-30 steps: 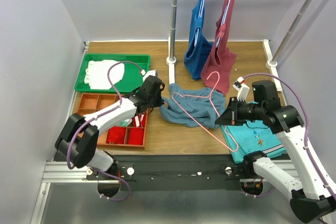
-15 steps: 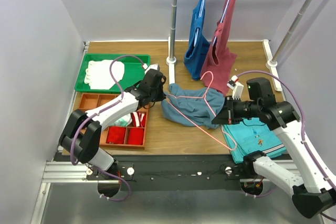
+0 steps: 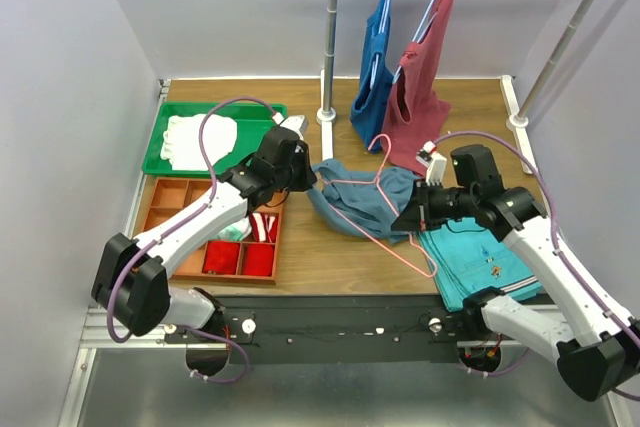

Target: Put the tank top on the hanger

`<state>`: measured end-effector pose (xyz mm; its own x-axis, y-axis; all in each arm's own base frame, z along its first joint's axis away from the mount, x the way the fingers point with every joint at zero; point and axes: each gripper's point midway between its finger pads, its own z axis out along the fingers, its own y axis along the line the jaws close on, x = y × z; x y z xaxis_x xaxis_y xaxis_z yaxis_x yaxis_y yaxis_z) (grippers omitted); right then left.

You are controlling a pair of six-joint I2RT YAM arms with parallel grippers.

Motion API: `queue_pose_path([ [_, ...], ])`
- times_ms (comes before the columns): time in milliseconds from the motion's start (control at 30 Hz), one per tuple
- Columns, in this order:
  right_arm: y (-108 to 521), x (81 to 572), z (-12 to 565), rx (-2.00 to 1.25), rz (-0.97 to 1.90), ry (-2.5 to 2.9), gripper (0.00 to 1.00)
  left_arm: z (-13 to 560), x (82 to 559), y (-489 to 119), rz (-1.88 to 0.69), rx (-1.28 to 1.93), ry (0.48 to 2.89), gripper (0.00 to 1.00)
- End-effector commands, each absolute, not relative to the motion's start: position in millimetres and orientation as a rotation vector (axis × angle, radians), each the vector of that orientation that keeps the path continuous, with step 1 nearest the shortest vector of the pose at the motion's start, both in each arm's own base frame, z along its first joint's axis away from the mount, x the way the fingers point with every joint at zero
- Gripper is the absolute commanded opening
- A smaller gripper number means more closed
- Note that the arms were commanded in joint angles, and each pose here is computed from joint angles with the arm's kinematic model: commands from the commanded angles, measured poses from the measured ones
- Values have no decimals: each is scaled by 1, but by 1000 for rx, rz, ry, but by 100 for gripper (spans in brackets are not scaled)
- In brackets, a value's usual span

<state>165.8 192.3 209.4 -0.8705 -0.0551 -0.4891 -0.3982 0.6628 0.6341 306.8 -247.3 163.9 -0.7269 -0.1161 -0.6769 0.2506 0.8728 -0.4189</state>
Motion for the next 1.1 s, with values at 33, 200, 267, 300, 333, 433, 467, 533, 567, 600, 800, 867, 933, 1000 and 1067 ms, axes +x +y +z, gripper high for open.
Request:
queue_pose_path([
  [33, 215, 166, 216, -488, 1130, 2361, 1, 180, 309, -230, -521, 181, 2282, 6],
  [200, 216, 161, 217, -507, 1128, 2337, 1, 181, 309, -231, -507, 234, 2290, 6],
  [267, 217, 162, 215, -505, 1132, 2326, 1, 188, 299, -246, -628, 309, 2276, 6],
  [300, 219, 167, 214, -506, 1133, 2308, 1, 194, 297, -252, -674, 336, 2252, 7],
  [333, 220, 168, 208, -505, 1134, 2313, 1, 198, 291, -259, -735, 371, 2240, 8],
  [433, 228, 180, 206, -507, 1141, 2260, 1, 210, 283, -262, -790, 406, 2190, 17],
  [467, 232, 182, 206, -518, 1143, 2246, 1, 213, 281, -261, -793, 411, 2183, 18],
  [533, 240, 193, 205, -516, 1137, 2220, 1, 214, 280, -259, -791, 411, 2181, 21],
  [567, 246, 194, 203, -528, 1135, 2213, 1, 216, 280, -259, -789, 409, 2176, 21],
  [600, 251, 200, 205, -528, 1130, 2184, 1, 214, 279, -258, -785, 410, 2181, 22],
  [800, 283, 208, 187, -576, 1131, 2157, 1, 217, 277, -255, -779, 402, 2174, 25],
  [867, 291, 207, 180, -586, 1103, 2159, 1, 220, 278, -253, -767, 397, 2164, 27],
  [933, 295, 211, 174, -578, 1082, 2154, 1, 228, 277, -250, -766, 398, 2134, 38],
  [1000, 297, 212, 173, -576, 1078, 2146, 1, 233, 273, -248, -762, 418, 2115, 43],
  [1067, 297, 213, 173, -577, 1065, 2143, 1, 237, 269, -249, -783, 451, 2095, 48],
])
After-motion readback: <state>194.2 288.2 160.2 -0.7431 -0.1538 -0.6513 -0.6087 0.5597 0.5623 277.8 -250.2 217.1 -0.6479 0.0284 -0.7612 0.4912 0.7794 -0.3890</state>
